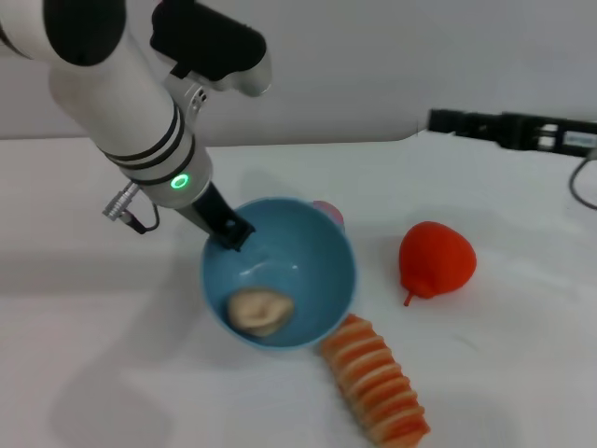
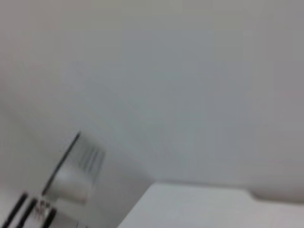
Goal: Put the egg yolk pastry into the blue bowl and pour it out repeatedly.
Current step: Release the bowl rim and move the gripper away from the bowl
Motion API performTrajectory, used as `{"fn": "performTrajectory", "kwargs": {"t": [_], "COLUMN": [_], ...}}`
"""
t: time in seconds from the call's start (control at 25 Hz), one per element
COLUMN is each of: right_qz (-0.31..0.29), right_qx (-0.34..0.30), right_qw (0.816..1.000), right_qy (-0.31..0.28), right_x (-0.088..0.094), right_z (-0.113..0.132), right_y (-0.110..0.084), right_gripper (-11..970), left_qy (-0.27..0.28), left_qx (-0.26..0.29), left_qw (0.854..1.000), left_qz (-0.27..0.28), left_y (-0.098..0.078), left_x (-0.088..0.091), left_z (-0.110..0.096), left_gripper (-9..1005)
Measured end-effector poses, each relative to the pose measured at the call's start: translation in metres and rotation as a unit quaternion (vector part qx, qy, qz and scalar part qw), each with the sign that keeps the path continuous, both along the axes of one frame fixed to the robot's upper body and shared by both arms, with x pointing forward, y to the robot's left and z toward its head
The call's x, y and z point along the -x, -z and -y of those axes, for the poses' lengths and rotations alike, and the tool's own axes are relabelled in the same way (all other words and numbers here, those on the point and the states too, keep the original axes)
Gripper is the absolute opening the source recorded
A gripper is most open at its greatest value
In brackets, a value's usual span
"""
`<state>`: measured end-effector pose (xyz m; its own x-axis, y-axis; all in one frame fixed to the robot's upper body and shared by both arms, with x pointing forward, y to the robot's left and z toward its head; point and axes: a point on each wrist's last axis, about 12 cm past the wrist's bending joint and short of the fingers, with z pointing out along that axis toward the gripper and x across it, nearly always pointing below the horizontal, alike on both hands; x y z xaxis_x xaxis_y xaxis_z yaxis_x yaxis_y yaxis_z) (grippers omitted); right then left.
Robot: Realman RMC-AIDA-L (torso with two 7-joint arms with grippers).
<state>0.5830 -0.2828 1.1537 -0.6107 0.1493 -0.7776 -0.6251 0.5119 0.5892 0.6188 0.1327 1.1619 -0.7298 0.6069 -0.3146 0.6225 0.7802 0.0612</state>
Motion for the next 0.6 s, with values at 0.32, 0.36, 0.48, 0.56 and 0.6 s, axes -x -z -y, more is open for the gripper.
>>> {"fn": "performTrajectory", "kwargs": {"t": [0.32,0.36,0.48,0.56,0.6], "right_qz": [-0.022,-0.028,-0.041,-0.047,-0.049], "right_qx": [-0.012,-0.013,-0.019,-0.022,-0.023], "right_qw": [0.998,0.997,0.996,0.995,0.995], "right_qy": [0.06,0.066,0.08,0.085,0.087], "right_x": [0.024,0.026,0.034,0.037,0.038], "right_z": [0.031,0.034,0.04,0.042,0.044], "right_y": [0.024,0.028,0.036,0.039,0.041], "right_gripper": [344,344,344,343,343], "left_qy": [-0.008,-0.009,-0.011,-0.014,-0.016], "left_qx": [-0.016,-0.018,-0.024,-0.027,-0.029], "left_qw": [1.0,1.0,1.0,1.0,0.999], "left_qz": [0.003,0.001,-0.005,-0.007,-0.009], "left_y": [0.017,0.018,0.023,0.027,0.029], "left_x": [-0.013,-0.014,-0.015,-0.015,-0.014], "left_z": [0.003,0.003,0.002,0.0,-0.001], "left_gripper": [0,0,-1,-1,-1]}}
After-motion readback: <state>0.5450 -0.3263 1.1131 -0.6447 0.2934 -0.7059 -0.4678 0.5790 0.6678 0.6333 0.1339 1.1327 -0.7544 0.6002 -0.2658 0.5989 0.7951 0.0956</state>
